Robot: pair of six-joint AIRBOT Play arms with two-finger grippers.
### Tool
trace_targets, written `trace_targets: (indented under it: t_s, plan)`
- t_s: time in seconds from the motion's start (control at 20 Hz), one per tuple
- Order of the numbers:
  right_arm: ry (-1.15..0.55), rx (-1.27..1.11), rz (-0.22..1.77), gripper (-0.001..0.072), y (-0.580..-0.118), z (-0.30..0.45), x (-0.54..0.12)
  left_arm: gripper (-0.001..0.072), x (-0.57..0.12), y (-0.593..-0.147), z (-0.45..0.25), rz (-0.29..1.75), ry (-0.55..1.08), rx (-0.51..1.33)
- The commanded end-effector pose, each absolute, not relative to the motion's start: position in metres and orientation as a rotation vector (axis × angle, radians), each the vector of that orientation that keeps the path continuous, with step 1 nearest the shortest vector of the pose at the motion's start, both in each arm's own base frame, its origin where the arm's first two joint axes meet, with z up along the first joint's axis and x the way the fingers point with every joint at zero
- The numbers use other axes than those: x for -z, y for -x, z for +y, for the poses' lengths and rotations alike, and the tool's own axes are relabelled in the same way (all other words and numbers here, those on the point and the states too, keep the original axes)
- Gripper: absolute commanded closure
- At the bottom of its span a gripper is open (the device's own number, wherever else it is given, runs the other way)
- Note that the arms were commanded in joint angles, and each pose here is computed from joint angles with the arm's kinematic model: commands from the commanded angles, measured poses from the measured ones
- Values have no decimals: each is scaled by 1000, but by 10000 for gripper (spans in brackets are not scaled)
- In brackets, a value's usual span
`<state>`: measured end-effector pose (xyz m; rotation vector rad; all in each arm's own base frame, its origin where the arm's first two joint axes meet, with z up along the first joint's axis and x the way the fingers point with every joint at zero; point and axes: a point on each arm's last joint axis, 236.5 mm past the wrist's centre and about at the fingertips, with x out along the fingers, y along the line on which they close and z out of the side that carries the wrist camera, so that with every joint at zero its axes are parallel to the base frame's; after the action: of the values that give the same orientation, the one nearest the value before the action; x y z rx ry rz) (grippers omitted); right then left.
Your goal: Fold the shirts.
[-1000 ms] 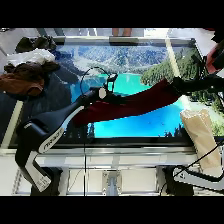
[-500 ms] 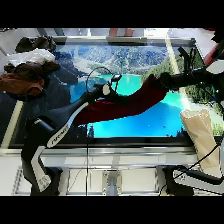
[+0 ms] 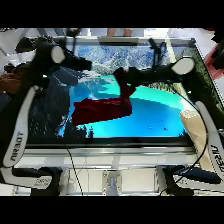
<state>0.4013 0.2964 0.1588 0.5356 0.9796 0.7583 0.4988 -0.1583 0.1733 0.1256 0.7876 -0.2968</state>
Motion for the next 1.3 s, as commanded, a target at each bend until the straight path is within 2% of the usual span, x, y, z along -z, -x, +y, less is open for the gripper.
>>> trace_targets:
  t_s: [0.0,0.1,0.15,0.2,0.25,0.45,0.55,0.7,0.85,1.0,1.25]
  plan:
    - [-610,-773,976,679,-397,375,-134,697,-225,-481,-84,729,-162,157]
    - [-583,-788,1042,675,-383,409,-96,697,-225,-471,-66,763,-168,130]
    - [-579,-793,1066,605,-377,423,-81,697,-222,-467,-61,783,-171,121]
    - [-582,-794,1082,432,-373,431,-72,697,-221,-466,-59,794,-181,114]
    - [-577,-796,1101,224,-370,434,-65,697,-220,-465,-60,798,-181,119]
    - [-547,-737,1130,207,-392,389,-60,696,-220,-465,-60,798,-180,121]
    - [-461,-629,1166,213,-416,323,-45,696,-220,-465,-61,799,-179,122]
    - [-398,-413,1353,211,-420,207,-10,696,-219,-464,-61,801,-178,122]
    - [-473,-303,1405,168,-425,142,7,696,-222,-466,-68,785,-155,147]
    - [-608,-396,1414,142,-430,136,25,697,-231,-473,-81,734,-116,184]
    - [-627,-514,1484,128,-426,166,73,697,-234,-476,-82,717,-103,181]
